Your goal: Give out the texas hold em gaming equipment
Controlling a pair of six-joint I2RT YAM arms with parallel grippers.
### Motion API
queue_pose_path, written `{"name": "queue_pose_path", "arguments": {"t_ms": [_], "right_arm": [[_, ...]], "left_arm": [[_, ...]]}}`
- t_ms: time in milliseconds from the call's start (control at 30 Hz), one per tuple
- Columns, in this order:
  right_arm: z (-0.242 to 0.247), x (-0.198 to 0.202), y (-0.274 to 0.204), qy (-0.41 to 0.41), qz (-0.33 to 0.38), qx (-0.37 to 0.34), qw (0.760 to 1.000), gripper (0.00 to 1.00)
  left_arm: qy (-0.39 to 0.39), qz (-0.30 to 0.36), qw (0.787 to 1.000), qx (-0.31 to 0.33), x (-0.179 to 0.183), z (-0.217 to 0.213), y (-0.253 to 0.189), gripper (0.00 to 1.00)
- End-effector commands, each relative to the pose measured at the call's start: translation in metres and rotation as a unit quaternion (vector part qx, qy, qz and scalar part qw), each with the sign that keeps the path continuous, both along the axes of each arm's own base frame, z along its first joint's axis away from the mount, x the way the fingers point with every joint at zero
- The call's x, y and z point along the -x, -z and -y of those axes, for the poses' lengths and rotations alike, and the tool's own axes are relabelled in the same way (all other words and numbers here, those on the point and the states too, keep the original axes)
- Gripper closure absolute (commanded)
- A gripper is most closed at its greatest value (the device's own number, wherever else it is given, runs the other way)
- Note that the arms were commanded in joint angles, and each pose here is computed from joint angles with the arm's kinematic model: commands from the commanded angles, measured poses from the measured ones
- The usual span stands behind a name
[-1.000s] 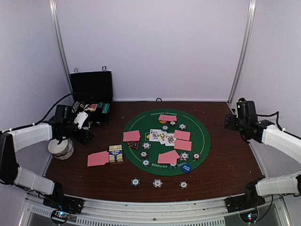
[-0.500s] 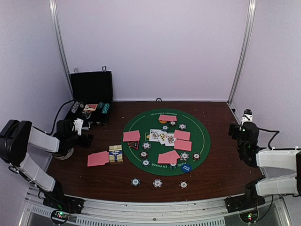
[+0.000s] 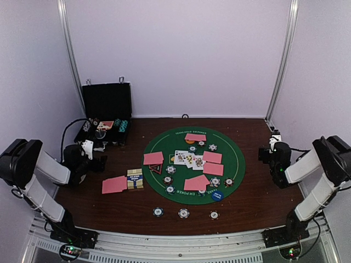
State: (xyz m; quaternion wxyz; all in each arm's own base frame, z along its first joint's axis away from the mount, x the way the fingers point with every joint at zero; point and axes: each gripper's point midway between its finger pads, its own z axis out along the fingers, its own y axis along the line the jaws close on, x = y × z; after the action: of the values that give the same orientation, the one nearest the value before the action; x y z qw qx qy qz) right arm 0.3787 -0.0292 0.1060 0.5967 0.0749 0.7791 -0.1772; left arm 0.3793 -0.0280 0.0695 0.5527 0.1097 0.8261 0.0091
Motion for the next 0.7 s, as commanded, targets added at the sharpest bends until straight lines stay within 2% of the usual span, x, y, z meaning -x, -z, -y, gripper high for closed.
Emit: {"name": "queue_pose_path", "arguments": {"t_ms": [0,667], "right_arm": [[0.0093,-0.0183,-0.0190,-0.015,0.033,-0.037,0.999,0.00],[0.0087,-0.0191,-0.0195,-0.021,0.032,-0.035,0.999,0.01]], "left_arm": [[-0.054,0.032,0.998,0.002,-0.0137,-0.0188,-0.0185,0.02],[-0.057,0.034,0.998,0.002,-0.0136,-0.0196,-0.0191,0.02]]}}
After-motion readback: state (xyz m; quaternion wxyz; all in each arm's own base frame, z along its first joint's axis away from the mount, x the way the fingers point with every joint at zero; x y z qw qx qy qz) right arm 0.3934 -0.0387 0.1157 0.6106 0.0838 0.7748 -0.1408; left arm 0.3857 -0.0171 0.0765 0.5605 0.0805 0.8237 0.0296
